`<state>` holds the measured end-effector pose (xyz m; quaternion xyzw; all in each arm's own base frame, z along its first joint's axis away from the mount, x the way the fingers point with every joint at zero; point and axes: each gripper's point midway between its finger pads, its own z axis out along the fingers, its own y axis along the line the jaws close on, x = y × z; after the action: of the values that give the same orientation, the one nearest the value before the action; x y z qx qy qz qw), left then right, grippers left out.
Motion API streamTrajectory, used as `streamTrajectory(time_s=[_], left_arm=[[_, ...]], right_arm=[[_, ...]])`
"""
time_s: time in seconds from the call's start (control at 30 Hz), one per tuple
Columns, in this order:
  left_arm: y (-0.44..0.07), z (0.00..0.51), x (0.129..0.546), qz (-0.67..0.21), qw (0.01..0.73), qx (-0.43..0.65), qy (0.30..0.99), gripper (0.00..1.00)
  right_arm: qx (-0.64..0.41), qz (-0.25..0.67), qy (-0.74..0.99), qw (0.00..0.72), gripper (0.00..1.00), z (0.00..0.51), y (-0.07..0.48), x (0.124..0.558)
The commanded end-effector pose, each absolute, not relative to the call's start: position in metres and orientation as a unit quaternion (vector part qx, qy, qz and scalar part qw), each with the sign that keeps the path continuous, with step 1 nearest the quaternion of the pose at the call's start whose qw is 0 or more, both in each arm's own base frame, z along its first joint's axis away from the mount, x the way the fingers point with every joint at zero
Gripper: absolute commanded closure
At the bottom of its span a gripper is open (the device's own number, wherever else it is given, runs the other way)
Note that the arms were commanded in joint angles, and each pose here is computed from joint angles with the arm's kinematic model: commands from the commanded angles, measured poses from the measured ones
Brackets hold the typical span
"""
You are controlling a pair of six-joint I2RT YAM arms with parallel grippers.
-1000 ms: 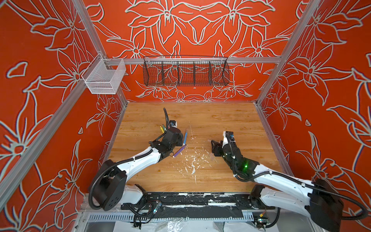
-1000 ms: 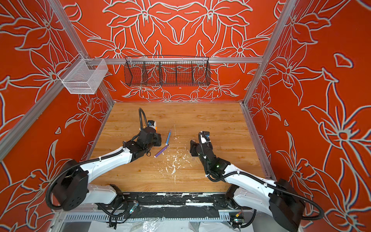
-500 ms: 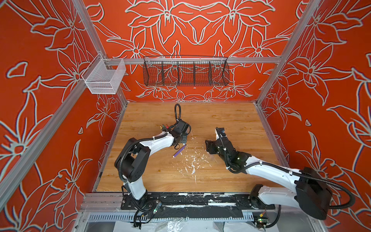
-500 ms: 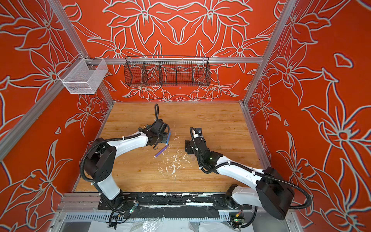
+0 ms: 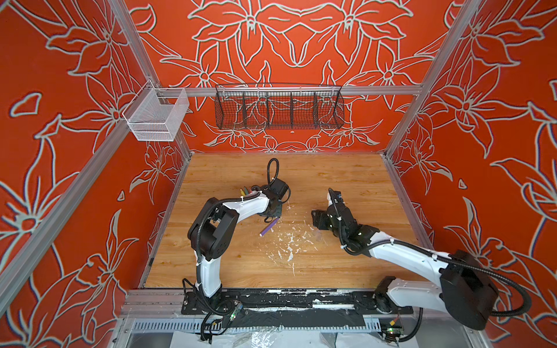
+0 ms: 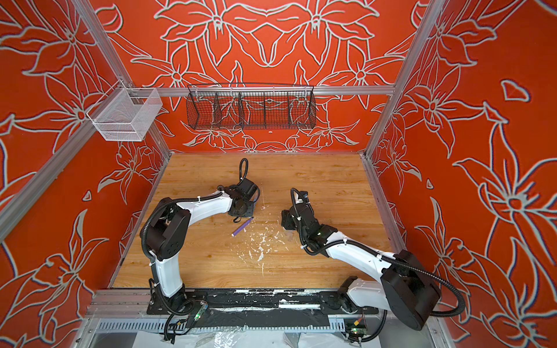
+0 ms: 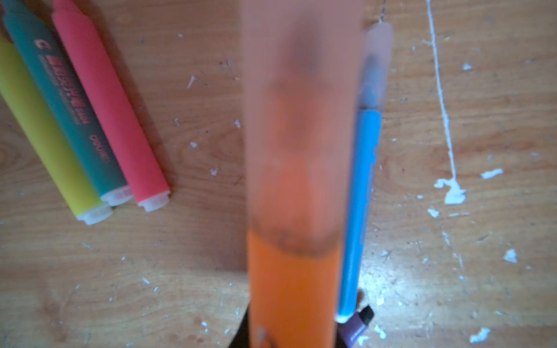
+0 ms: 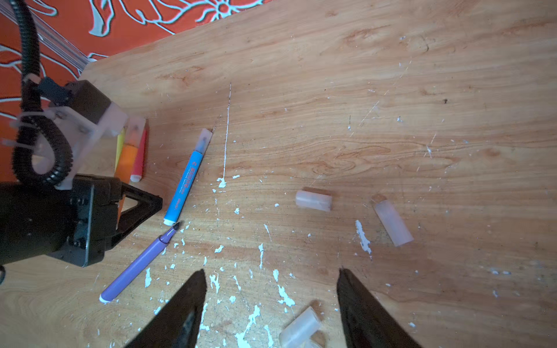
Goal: Insert the pens into the pen caps
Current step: 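Lay the capped orange marker down with the left gripper while the right withdraws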
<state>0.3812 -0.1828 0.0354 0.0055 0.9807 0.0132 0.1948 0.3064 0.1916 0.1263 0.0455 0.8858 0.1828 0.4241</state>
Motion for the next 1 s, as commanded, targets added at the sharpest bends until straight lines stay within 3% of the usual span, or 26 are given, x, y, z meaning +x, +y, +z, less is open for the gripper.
streamTrajectory(time_s=[0.0,0.17,0.4,0.6,0.8,0.97], left_arm=[[-0.183,0.030,0.379,0.011,0.172,0.006,0.985,0.95],[-0.184,0.035,0.381,0.010,0.179,0.009,0.984,0.78],[-0.194,0.059,0.379,-0.028,0.196,0.032,0.980,0.70],[-0.193,0.098,0.371,-0.063,0.271,0.043,0.960,0.59],[-0.181,0.129,0.323,-0.072,0.333,0.066,0.938,0.57],[-0.154,0.107,0.276,-0.071,0.348,0.076,0.932,0.45]], right_arm=[[0.059,0.197,0.892,0.403,0.31,0.120,0.190,0.303],[0.074,0.199,0.892,0.400,0.31,0.116,0.184,0.303],[0.078,0.211,0.894,0.388,0.32,0.113,0.185,0.304],[0.083,0.229,0.896,0.371,0.34,0.108,0.190,0.304],[0.097,0.221,0.900,0.363,0.34,0.103,0.182,0.306],[0.099,0.244,0.897,0.355,0.35,0.103,0.186,0.305]])
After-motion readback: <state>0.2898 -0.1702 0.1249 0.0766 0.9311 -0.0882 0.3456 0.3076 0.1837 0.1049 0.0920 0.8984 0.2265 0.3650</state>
